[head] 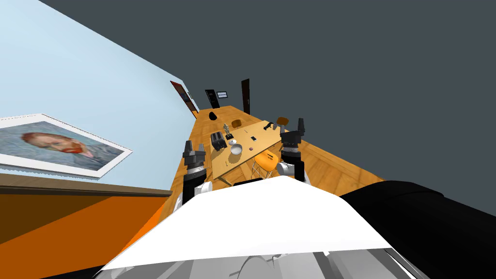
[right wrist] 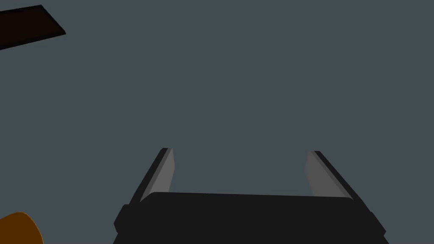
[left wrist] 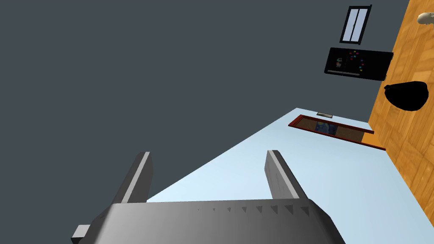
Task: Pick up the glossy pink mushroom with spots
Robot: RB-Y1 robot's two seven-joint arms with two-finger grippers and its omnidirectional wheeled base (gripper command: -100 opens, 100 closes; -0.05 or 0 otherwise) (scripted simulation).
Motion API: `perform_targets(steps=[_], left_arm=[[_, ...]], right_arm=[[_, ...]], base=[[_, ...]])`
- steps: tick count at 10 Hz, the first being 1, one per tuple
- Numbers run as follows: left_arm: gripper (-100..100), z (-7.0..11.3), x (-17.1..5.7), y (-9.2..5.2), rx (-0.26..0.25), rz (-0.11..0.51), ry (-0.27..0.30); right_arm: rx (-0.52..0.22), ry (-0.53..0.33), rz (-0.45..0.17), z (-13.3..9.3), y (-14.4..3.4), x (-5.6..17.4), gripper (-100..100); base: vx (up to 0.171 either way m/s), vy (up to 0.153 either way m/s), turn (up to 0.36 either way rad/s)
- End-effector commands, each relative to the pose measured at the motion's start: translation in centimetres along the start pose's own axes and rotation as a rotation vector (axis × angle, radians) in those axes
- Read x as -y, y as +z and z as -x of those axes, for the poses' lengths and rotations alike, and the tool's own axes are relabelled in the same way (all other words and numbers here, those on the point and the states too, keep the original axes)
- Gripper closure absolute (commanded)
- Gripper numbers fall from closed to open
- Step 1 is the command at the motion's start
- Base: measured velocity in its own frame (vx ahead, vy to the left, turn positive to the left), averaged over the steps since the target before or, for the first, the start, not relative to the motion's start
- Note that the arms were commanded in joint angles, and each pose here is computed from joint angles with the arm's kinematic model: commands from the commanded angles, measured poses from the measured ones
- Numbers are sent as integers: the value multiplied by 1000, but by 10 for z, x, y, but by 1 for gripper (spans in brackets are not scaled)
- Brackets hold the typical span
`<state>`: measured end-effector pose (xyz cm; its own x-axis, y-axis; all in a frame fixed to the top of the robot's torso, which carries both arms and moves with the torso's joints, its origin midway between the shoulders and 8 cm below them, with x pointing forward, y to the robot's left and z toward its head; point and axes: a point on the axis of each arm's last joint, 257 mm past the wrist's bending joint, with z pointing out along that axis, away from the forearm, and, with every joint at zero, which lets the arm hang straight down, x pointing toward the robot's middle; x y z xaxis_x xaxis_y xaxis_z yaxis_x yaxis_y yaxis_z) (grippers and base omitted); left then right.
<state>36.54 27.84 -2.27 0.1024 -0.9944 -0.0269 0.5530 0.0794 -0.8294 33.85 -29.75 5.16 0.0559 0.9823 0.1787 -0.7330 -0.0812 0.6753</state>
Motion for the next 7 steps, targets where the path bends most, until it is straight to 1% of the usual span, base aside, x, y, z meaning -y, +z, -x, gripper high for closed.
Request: perform_targets(steps=[1, 4, 5, 7], left_arm=[[0, 0, 0, 0, 0, 0, 0], [0, 0, 0, 0, 0, 0, 0], [0, 0, 0, 0, 0, 0, 0], [0, 0, 0, 0, 0, 0, 0]], right_arm=[[-43, -31, -22, -5, -1, 7, -100], [-137, -128, -89, -13, -9, 33, -100], [-144, -131, -90, -14, -9, 33, -100], [-218, -224, -151, -16, -19, 59, -100]], base=[[-5, 3, 55], [-22, 1, 97], [-24, -1, 32], [-29, 4, 131]])
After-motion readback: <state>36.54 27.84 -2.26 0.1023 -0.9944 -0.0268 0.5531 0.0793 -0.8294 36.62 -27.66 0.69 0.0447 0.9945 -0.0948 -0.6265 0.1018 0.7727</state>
